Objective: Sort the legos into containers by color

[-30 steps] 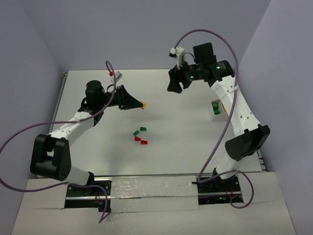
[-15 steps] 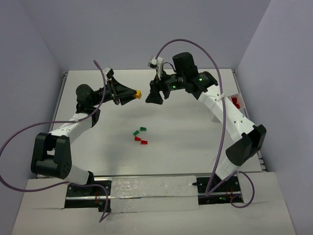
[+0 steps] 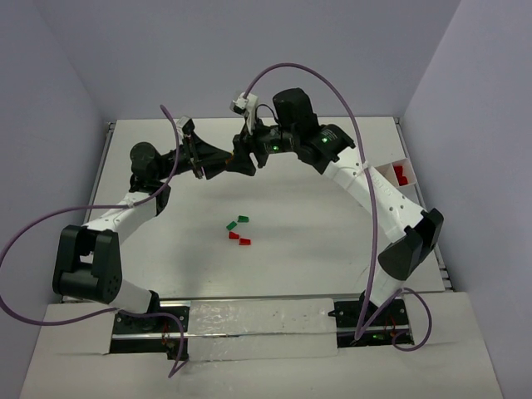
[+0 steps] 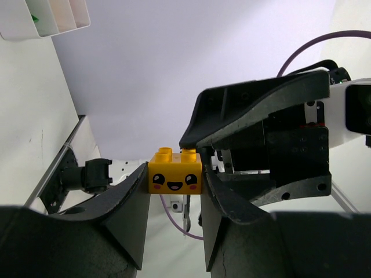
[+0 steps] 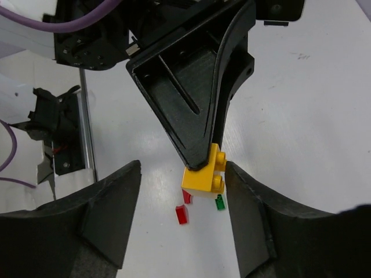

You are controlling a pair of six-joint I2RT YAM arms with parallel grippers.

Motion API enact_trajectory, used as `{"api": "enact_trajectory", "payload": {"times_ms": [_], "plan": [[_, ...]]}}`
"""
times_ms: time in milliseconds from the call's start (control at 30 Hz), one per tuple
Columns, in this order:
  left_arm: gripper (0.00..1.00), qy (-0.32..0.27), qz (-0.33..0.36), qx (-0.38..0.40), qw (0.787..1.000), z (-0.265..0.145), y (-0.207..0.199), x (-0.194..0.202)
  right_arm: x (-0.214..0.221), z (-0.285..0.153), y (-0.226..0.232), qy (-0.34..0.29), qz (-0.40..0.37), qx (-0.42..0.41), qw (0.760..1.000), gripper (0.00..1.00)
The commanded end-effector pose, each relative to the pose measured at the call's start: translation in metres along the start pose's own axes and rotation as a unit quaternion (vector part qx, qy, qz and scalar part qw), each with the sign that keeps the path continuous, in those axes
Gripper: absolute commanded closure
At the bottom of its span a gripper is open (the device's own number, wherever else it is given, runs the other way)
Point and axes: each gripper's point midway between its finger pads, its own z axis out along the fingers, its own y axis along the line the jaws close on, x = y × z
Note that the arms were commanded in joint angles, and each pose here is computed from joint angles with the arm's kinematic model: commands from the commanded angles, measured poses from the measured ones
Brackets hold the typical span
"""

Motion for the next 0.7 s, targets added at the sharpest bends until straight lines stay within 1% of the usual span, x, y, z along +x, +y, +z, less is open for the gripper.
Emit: {"api": "enact_trajectory", "payload": {"times_ms": [0, 167, 300, 367, 400, 500, 533, 567, 600, 633, 667], "plan": [[1.00, -0.009, 0.028, 0.022, 0.999, -0.001, -0.023, 0.003, -0.022, 0.002, -0.009, -0.024, -0.021, 0.033, 0.999, 0.36], [1.00, -0.008, 0.030, 0.029, 0.999, -0.001, -0.026, 0.005, -0.015, 0.008, -0.020, -0.007, -0.018, 0.054, 0.998, 0.38], [1.00, -0.007, 0.031, 0.031, 0.999, -0.001, -0.027, 0.005, -0.012, 0.009, -0.021, -0.002, -0.022, 0.056, 0.998, 0.51], [0.99, -0.005, 0.030, 0.030, 0.999, -0.001, -0.025, 0.005, -0.011, 0.007, -0.021, -0.002, -0.024, 0.059, 0.998, 0.66], [0.94, -0.005, 0.030, 0.029, 0.999, -0.001, -0.025, 0.004, -0.011, 0.005, -0.021, -0.003, -0.027, 0.061, 0.998, 0.73], [0.68, -0.012, 0.033, 0.022, 0.999, -0.003, -0.021, -0.002, -0.010, -0.004, -0.019, -0.004, -0.035, 0.071, 0.997, 0.95], [0.62, -0.021, 0.047, 0.017, 0.998, -0.006, -0.019, -0.009, -0.009, -0.007, -0.020, -0.003, -0.034, 0.074, 0.997, 1.00], [0.43, -0.031, 0.037, 0.000, 0.999, -0.007, -0.015, -0.017, -0.007, -0.012, -0.018, -0.001, -0.030, 0.071, 0.997, 1.00], [0.20, -0.042, 0.033, -0.019, 0.998, -0.010, -0.010, -0.025, -0.006, -0.017, -0.019, -0.001, -0.028, 0.074, 0.997, 1.00], [0.04, -0.063, 0.039, -0.038, 0.997, -0.018, -0.006, -0.039, -0.001, -0.026, -0.027, 0.004, -0.022, 0.086, 0.996, 1.00], [0.01, -0.080, 0.057, -0.075, 0.992, -0.025, 0.001, -0.051, 0.005, -0.038, -0.033, 0.010, -0.017, 0.099, 0.995, 1.00]]}}
